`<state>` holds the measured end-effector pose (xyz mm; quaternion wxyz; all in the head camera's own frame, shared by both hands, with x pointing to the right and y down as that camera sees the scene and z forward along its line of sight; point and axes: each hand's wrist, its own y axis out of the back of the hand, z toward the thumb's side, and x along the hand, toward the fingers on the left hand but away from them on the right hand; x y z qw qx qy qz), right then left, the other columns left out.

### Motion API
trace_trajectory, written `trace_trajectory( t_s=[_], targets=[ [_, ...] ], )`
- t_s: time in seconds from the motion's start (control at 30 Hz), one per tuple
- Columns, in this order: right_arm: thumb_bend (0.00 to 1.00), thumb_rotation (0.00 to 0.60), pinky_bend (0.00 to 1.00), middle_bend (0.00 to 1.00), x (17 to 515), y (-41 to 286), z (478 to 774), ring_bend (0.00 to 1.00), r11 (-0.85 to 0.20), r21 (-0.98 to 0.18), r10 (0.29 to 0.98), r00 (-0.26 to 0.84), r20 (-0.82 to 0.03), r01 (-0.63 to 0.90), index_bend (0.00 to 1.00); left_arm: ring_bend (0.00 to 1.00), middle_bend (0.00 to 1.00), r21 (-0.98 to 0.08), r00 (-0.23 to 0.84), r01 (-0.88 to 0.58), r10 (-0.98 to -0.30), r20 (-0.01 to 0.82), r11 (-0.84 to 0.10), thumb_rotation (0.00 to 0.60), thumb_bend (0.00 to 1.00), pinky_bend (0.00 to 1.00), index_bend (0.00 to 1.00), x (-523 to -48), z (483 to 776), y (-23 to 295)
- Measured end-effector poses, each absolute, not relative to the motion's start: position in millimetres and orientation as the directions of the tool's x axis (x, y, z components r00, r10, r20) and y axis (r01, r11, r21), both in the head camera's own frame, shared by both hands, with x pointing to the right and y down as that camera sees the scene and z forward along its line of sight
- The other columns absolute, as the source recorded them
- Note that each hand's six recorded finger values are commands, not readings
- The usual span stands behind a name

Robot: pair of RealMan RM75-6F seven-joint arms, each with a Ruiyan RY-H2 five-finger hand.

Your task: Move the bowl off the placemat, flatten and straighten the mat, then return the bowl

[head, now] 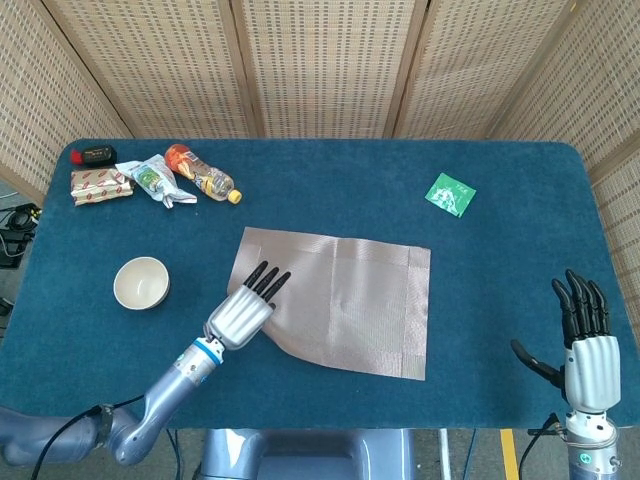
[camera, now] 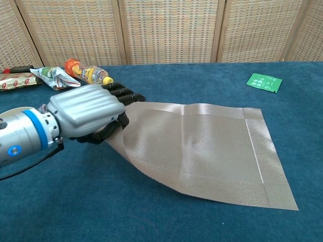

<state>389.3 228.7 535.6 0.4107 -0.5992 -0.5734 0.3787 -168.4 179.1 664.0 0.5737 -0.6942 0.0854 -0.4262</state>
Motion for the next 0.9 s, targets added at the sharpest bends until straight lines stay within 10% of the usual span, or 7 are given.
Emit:
trace_trajectory(
  t_s=[0.33, 0.9],
  targets=[
    [0.24, 0.600, 0.00, 0.00, 386, 235, 526, 0.00, -0.011, -0.917, 0.997, 0.069, 0.018, 0.400, 0.06, 0.00, 0.00, -0.857, 0.689, 0.408, -0.510, 0.515, -0.314, 0.600, 0.66, 0.00, 0.66, -178, 641, 236],
    [0.24, 0.600, 0.00, 0.00, 379, 243, 522, 0.00, -0.027, -0.913, 0.996, 0.090, 0.010, 0.407, 0.06, 0.00, 0.00, -0.854, 0.673, 0.428, -0.527, 0.519, -0.295, 0.600, 0.64, 0.00, 0.56, -199, 632, 244]
  ],
)
